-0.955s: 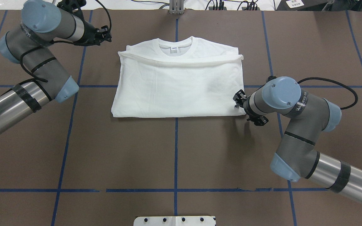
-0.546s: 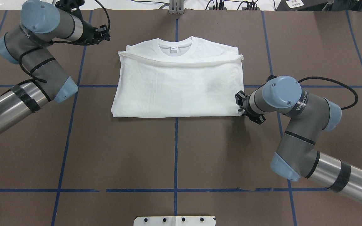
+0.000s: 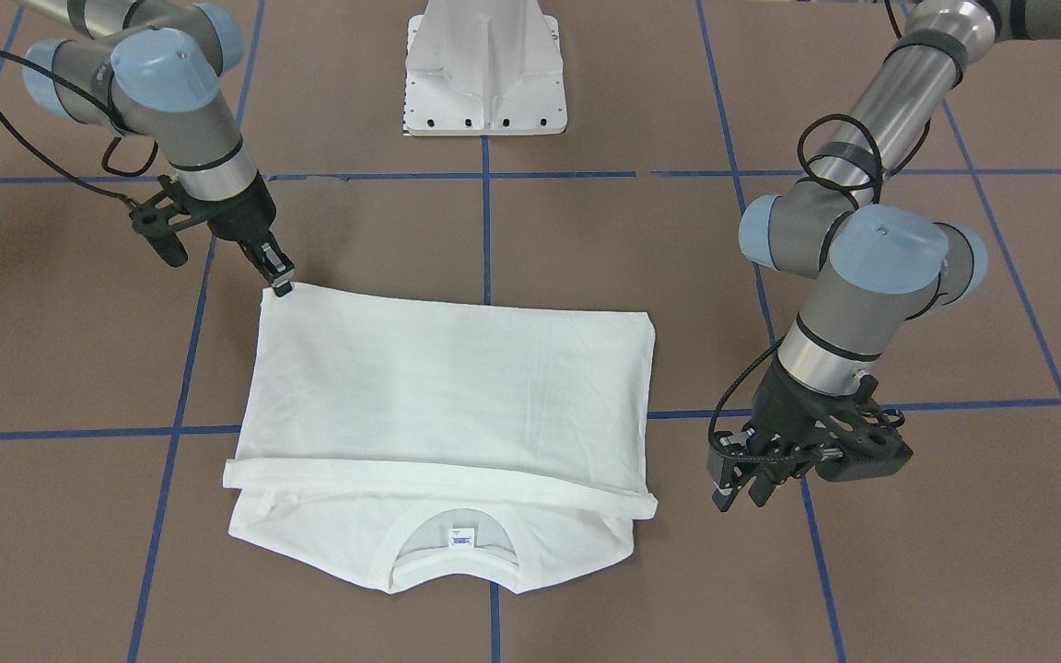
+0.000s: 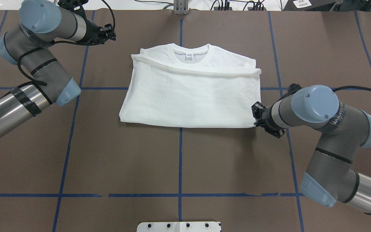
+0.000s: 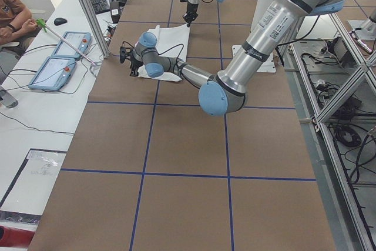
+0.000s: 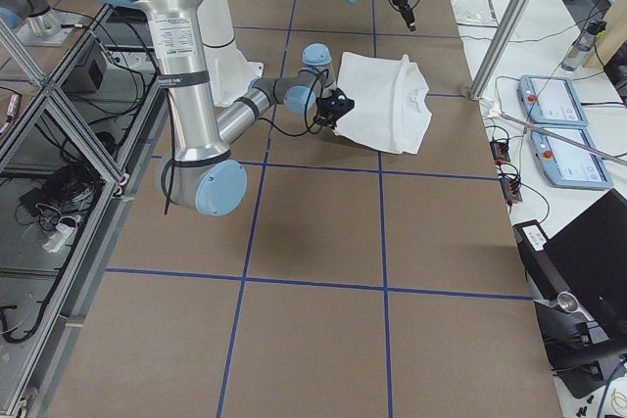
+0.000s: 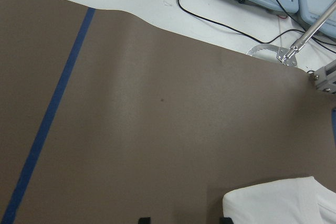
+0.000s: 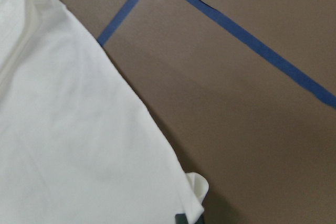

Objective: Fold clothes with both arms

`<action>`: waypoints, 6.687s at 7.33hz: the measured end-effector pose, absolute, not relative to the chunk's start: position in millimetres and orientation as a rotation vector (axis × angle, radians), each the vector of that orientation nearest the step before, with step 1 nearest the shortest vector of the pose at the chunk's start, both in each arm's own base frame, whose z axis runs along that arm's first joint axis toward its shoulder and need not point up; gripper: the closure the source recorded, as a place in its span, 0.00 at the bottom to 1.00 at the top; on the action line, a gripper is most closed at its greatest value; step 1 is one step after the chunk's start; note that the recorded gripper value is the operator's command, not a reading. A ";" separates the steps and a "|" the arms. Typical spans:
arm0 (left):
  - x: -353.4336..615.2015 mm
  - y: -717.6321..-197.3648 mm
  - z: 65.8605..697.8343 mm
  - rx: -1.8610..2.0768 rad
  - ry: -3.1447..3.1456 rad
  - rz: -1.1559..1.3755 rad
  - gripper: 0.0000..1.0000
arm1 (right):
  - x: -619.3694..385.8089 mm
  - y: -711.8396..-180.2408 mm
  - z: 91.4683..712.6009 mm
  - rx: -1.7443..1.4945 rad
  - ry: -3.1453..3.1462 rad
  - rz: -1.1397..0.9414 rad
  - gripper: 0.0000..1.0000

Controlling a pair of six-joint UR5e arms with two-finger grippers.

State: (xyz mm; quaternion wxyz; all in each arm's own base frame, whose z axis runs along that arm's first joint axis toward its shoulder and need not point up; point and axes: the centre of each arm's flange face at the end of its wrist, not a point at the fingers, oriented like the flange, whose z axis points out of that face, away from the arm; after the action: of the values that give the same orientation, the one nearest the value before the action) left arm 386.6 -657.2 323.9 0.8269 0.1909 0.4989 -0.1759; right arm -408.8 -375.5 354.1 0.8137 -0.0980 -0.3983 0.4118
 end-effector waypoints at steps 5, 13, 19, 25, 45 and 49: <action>410.1 -541.0 256.2 0.072 1.329 -0.318 0.31 | -412.4 -163.8 340.7 -0.670 -0.630 0.503 0.00; 528.7 -350.2 304.5 -0.307 1.245 -0.369 0.27 | -304.3 -438.3 335.0 -0.280 -0.884 0.702 0.00; 543.8 -352.5 295.7 -0.243 1.259 -0.392 0.47 | -287.8 -479.9 366.6 -0.200 -0.842 0.646 0.00; 537.7 -376.3 307.5 -0.152 1.240 -0.388 1.00 | -289.7 -480.8 368.0 -0.217 -0.834 0.659 0.00; 384.9 -622.7 314.9 0.261 1.302 -0.365 0.34 | -514.1 -353.8 250.9 0.048 -0.782 0.179 0.00; 368.0 -608.7 324.9 0.250 1.311 -0.358 0.31 | -573.3 -332.8 234.0 0.081 -0.646 -0.029 0.00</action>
State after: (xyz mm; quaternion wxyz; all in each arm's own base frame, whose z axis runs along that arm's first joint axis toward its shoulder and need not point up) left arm 368.0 -608.7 324.9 0.7707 0.1153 0.6046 -0.1650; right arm -573.3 -332.8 234.0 0.9474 0.0399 -0.3172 -0.0142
